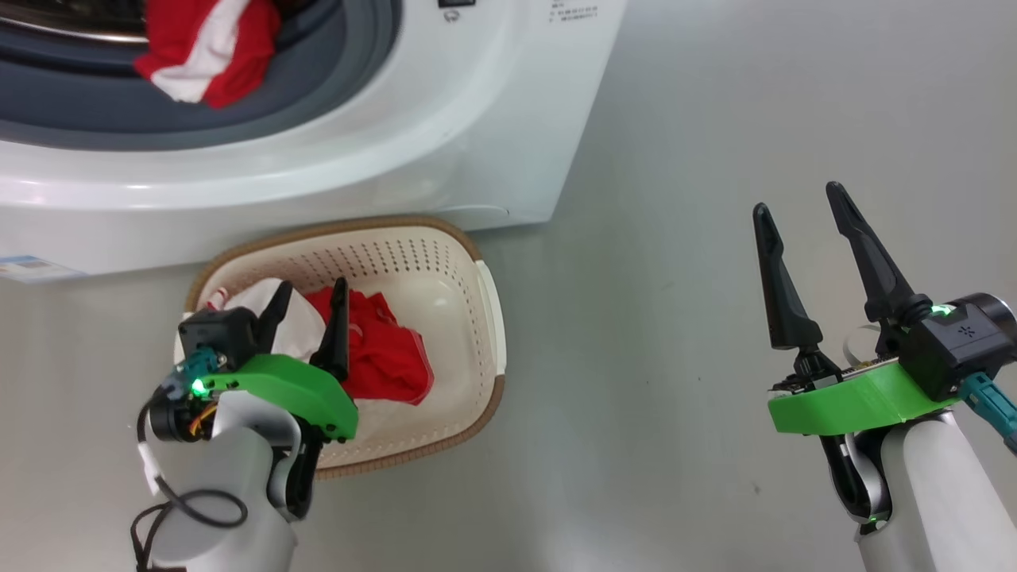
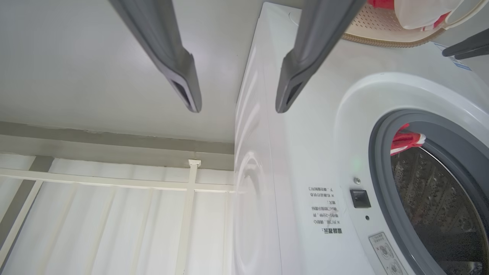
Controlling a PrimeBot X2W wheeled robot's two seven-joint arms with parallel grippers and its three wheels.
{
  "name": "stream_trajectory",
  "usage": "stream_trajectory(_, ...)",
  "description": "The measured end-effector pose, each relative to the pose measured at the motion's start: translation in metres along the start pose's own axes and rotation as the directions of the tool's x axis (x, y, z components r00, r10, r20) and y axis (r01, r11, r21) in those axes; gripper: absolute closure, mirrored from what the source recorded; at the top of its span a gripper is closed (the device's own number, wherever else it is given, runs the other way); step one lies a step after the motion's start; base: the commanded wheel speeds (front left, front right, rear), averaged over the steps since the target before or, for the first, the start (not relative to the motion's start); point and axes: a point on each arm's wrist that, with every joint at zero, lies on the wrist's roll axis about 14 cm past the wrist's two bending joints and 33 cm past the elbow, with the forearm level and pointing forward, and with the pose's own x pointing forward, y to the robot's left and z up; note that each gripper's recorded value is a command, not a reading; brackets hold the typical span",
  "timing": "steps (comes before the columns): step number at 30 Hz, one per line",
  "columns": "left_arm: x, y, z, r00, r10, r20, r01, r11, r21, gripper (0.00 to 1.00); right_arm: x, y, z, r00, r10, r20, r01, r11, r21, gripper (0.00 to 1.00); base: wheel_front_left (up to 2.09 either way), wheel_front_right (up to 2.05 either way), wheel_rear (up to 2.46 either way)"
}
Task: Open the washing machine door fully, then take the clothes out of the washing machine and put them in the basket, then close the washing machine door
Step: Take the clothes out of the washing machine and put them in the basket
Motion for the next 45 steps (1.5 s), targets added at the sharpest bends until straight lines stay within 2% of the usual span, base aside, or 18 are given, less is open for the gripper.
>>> stream_trajectory(7, -0.032, -0.003, 0.055, 0.981, 0.01, 0.194, -0.023, 0.998, 0.061, 0.0, -0.01, 0.003, 0.019, 0.999, 0.001, 0.036, -0.001, 1.0, -0.009, 0.0, 0.0, 0.0, 0.0)
stream_trajectory(20, -0.095, 0.0, 0.105, 0.923, 0.025, 0.384, -0.068, 0.993, 0.099, 0.0, -0.043, -0.005, 0.046, 0.996, -0.037, 0.086, 0.038, 0.999, -0.011, 0.0, 0.0, 0.0, 0.0)
stream_trajectory(29, -0.136, 0.0, 0.122, 0.887, 0.026, 0.462, -0.084, 0.991, 0.106, 0.0, -0.07, -0.011, 0.06, 0.991, -0.064, 0.115, 0.066, 0.998, -0.01, 0.0, 0.0, 0.0, 0.0)
stream_trajectory(45, -0.193, 0.008, 0.103, 0.88, 0.046, 0.473, -0.12, 0.985, 0.128, 0.0, -0.12, -0.014, 0.076, 0.983, -0.089, 0.159, 0.091, 0.996, -0.005, 0.0, 0.0, 0.0, 0.0)
